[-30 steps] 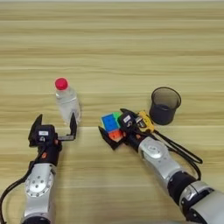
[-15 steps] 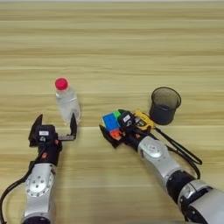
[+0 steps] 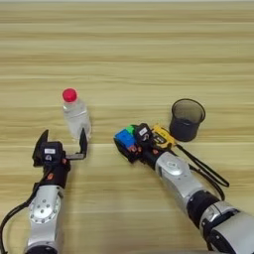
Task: Move the objects on the table
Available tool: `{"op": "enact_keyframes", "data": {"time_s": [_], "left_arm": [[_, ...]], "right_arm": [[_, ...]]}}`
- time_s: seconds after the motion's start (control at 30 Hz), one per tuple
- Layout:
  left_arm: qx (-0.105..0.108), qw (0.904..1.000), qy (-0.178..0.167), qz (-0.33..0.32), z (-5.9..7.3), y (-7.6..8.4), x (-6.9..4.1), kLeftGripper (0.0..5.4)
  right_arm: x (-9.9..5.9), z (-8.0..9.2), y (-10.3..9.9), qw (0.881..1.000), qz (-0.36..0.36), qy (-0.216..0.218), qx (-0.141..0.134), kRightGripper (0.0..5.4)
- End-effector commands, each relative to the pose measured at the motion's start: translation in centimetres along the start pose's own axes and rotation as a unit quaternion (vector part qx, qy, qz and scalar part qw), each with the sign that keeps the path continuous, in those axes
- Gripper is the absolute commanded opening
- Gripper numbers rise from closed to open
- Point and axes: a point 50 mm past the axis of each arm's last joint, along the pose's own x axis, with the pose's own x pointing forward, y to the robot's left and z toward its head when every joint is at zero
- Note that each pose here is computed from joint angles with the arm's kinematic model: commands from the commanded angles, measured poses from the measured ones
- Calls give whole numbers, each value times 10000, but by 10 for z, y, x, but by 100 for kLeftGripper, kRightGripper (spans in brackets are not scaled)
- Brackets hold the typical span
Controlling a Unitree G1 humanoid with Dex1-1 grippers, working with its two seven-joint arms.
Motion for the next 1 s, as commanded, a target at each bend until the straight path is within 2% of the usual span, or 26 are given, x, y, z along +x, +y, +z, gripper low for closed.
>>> {"op": "enact_keyframes", "data": {"time_s": [0.03, 0.3, 0.57, 0.7, 0.8, 1.0], "left_arm": [[-18, 10000, -52, 11, 1, -2, -1, 540], [-23, 10000, -53, 13, 1, -2, -1, 540], [-30, 10000, -49, 15, 1, -3, -1, 540], [-31, 10000, -52, 19, 1, -3, 0, 540], [-31, 10000, -57, 20, 1, -3, 0, 540], [-35, 10000, -66, 26, 1, -3, 1, 540]], "right_arm": [[5, -2, 45, 9974, 177, -209, 668, 335], [0, 29, 38, 9936, 75, -1002, 515, 334], [-13, 56, 27, 9883, -103, -1446, 483, 334], [-25, 74, 14, 9834, -361, -1723, 431, 334], [-37, 90, -6, 9771, -757, -1967, 310, 334], [-62, 107, -28, 9673, -1226, -2211, 201, 334]]}}
